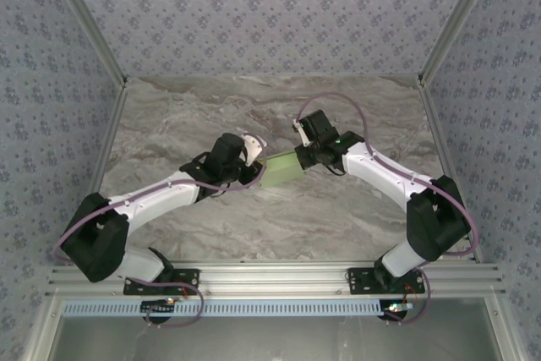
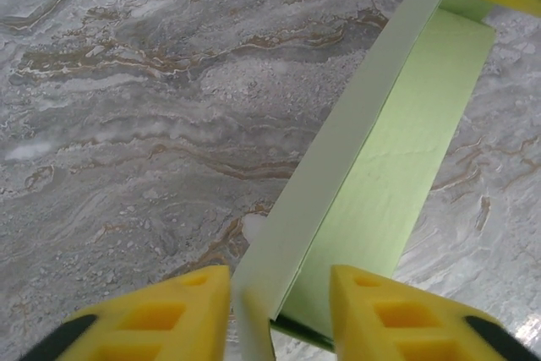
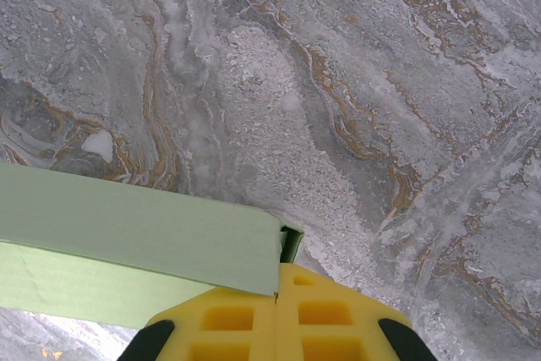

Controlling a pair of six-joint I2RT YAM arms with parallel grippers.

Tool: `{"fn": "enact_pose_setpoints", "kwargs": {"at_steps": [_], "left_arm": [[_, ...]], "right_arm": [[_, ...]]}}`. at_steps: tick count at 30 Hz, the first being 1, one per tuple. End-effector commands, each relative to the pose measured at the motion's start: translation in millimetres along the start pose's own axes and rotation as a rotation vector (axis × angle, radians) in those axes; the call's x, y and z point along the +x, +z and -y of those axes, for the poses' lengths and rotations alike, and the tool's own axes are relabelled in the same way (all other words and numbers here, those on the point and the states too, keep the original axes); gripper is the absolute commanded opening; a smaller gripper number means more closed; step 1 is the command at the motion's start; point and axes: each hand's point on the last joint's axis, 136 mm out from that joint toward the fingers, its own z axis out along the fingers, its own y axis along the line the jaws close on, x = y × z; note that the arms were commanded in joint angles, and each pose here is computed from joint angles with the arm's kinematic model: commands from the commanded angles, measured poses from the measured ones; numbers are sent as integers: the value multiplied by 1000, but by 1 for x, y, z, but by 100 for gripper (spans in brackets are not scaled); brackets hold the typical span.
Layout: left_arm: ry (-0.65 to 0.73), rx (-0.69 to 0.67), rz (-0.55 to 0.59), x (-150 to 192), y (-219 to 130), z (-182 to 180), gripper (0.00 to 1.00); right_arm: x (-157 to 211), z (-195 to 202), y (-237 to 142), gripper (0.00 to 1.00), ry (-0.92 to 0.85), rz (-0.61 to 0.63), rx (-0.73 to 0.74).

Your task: Fold the paper box

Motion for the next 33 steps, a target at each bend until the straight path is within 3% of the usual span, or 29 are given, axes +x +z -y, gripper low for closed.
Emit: {"fn": "enact_pose_setpoints", "kwargs": {"at_steps": [1,4,14,20,24,25,29,33], "left_arm": [[1,-22,1,-11,-1,-2,24],[3,-21,-9,-10,0,-2,16],[-10,-20,-44,-4,5,-2,10],[-107,-73,-57,-6,7,-8,0],[-158,-84,-74,-7,8,-9,0],[-158,-81,-78,-7,8,-9,2],[-139,-65,-94,-5,4,-6,25],[-133,-41,-99,-3,-2,-2,31]], "right_arm": [[26,-1,6,4,-9,-112,12],[27,-1,6,4,-9,-114,11],[26,-3,7,4,-3,-112,8],[28,-6,9,3,24,-105,3],[28,-6,9,3,30,-102,5],[28,-5,9,3,30,-103,8],[28,-4,8,3,26,-103,12],[28,-3,8,3,28,-103,11]]}}
